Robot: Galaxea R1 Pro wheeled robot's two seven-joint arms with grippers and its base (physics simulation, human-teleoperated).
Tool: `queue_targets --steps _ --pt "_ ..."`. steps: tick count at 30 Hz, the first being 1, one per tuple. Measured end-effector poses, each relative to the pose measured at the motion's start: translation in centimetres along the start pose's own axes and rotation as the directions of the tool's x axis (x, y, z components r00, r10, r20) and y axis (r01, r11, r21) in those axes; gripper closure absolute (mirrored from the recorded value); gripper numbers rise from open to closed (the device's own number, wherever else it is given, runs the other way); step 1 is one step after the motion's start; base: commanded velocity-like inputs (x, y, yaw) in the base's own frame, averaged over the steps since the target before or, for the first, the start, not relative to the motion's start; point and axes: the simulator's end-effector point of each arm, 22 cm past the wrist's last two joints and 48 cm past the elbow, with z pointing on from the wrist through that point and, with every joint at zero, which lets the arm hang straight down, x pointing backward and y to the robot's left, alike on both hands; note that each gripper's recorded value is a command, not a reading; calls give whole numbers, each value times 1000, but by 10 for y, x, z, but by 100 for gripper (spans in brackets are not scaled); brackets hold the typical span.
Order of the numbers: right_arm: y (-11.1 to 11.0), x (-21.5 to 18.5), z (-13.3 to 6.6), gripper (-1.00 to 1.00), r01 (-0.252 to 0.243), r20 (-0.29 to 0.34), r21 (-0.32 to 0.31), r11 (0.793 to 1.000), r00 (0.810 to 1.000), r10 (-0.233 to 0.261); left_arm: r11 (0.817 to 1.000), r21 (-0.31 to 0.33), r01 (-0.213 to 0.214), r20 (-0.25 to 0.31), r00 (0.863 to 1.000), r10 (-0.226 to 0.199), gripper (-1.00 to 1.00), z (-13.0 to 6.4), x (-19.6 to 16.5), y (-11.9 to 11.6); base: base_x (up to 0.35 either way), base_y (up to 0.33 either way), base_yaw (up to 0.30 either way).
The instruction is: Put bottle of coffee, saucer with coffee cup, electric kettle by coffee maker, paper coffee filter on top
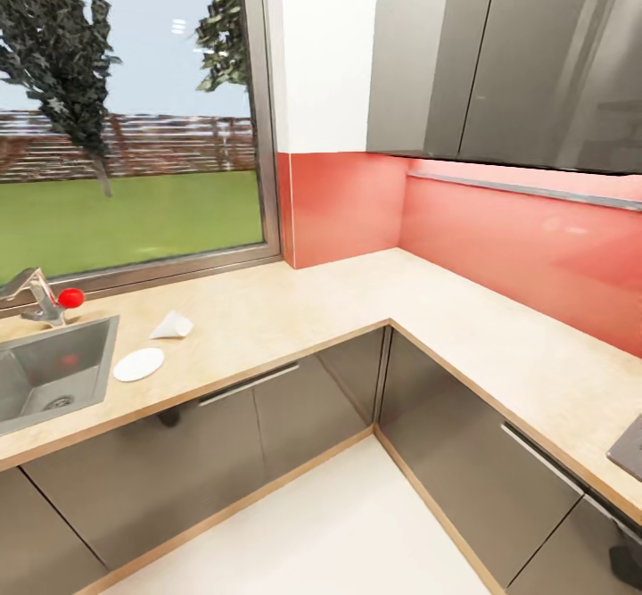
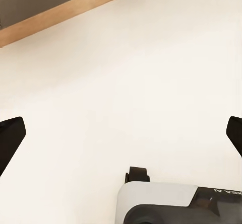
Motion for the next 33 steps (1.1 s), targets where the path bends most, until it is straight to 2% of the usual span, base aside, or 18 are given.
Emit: queue_targets --steps 27,33 --pt "5 2 0 -100 -1 -3 -4 1000 1000 1 1000 8 0 2 1000 0 -100 0 0 -5 0 -1 257" --pt "5 2 0 -100 -1 -3 -5 1000 1000 1 1000 4 -1 3 1000 1 -100 0 -1 -2 40 -176 277"
